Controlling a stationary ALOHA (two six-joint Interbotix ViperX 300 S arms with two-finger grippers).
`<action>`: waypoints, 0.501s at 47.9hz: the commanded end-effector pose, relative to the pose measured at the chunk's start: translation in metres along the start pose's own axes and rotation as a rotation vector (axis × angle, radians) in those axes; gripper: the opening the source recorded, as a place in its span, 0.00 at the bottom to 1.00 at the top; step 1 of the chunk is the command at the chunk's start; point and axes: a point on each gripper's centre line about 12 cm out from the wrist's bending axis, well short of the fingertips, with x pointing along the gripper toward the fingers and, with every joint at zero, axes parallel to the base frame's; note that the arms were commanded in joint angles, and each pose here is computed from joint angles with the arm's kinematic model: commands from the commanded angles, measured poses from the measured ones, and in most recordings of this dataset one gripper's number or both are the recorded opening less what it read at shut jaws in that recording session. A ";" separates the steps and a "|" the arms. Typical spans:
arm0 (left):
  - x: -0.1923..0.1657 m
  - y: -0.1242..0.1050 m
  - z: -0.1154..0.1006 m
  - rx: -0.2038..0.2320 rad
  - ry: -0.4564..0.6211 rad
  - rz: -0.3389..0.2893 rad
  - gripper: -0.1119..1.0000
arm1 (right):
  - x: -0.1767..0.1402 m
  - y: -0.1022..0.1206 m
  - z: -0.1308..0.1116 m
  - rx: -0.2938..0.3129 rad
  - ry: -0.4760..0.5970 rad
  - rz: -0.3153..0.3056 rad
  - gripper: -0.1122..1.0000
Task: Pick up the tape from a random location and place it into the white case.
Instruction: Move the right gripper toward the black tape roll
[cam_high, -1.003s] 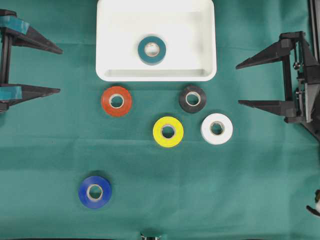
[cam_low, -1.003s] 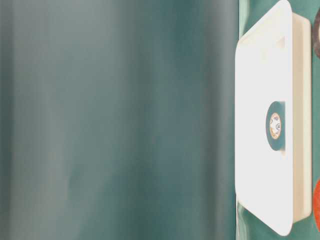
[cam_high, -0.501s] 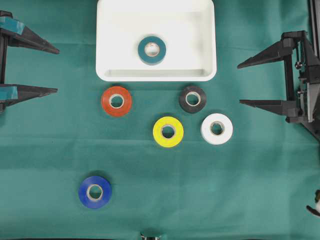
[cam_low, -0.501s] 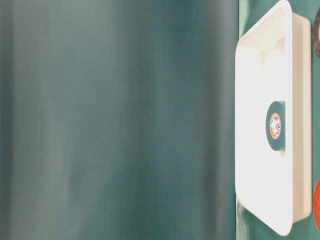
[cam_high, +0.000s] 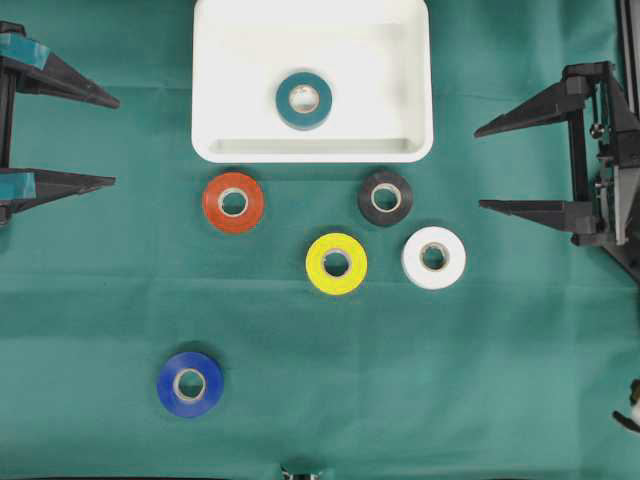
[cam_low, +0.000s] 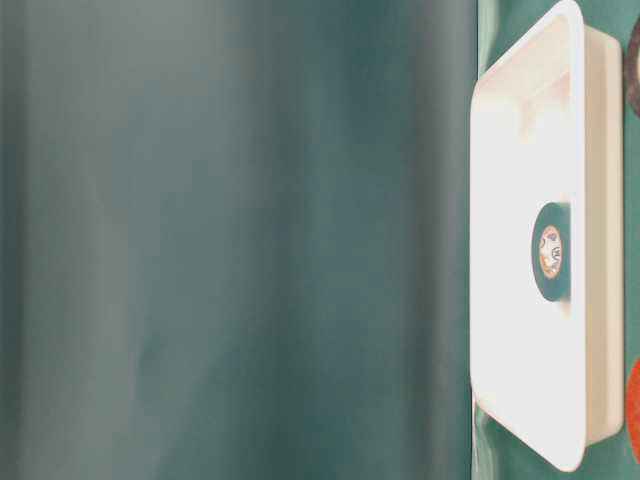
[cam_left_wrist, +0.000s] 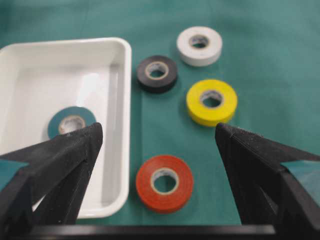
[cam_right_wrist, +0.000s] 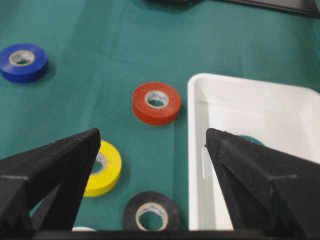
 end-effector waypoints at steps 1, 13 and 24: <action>-0.001 0.001 0.006 -0.005 -0.018 0.002 0.99 | 0.000 0.003 0.008 -0.004 -0.020 0.014 0.93; 0.000 0.001 0.006 -0.004 -0.018 0.002 0.99 | 0.000 0.005 0.008 -0.004 -0.018 0.021 0.93; 0.000 0.001 0.006 -0.005 -0.017 0.002 0.99 | 0.002 0.005 0.008 -0.004 -0.021 0.021 0.93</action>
